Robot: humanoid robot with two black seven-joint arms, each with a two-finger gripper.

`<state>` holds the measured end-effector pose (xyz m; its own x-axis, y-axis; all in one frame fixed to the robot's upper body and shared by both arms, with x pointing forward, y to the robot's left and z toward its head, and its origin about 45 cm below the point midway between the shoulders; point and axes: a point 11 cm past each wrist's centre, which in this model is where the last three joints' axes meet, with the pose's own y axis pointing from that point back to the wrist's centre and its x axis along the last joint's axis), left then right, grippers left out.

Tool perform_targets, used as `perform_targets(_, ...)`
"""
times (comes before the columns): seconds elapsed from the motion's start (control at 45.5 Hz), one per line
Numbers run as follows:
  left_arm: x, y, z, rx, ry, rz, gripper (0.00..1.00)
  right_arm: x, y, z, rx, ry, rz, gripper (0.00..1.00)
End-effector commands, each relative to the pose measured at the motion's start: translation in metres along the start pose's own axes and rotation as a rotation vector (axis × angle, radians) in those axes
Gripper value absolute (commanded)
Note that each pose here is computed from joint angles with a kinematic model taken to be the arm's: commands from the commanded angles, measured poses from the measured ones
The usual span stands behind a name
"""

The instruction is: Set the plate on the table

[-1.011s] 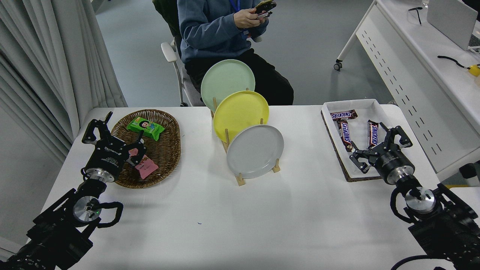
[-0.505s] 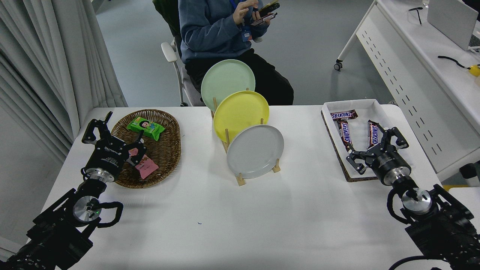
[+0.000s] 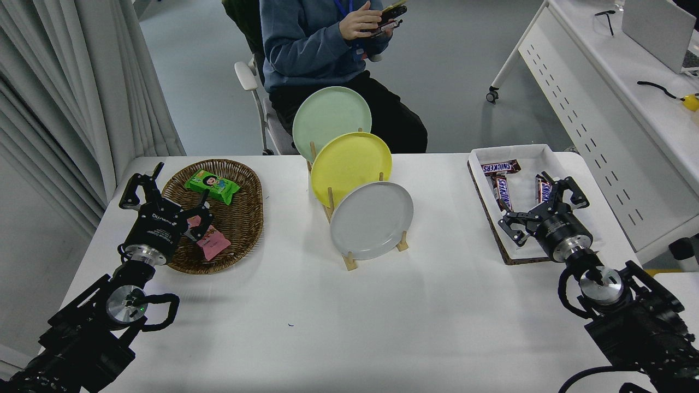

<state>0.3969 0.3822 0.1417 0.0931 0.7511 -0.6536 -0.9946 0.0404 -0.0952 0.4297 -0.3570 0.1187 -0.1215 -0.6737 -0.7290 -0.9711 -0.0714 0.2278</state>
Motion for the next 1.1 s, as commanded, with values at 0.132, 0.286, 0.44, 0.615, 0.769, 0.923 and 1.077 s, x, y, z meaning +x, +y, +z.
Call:
perform_targets(0.132, 0.000, 0.000, 0.000, 0.000, 0.000, -0.001, 1.00, -0.009, 0.003, 0.012, -0.066, 0.075, -0.046, 1.00)
perform_targets(0.286, 0.000, 0.000, 0.000, 0.000, 0.000, 0.001, 1.00, -0.008, 0.009, 0.015, -0.083, 0.089, -0.066, 1.00)
perform_targets(0.44, 0.000, 0.000, 0.000, 0.000, 0.000, -0.001, 1.00, -0.003, 0.011, 0.022, -0.110, 0.122, -0.028, 1.00)
perform_targets(0.615, 0.000, 0.000, 0.000, 0.000, 0.000, 0.001, 1.00, -0.004, 0.011, 0.024, -0.114, 0.126, -0.010, 1.00)
perform_targets(0.769, 0.000, 0.000, 0.000, 0.000, 0.000, -0.001, 1.00, -0.007, 0.009, 0.023, -0.113, 0.132, -0.014, 1.00)
perform_targets(0.923, 0.000, 0.000, 0.000, 0.000, 0.000, -0.001, 1.00, -0.012, 0.005, 0.019, -0.107, 0.136, -0.024, 1.00)
perform_targets(1.077, 0.000, 0.000, 0.000, 0.000, 0.000, 0.001, 1.00, -0.013, 0.004, 0.014, -0.148, 0.232, -0.032, 1.00)
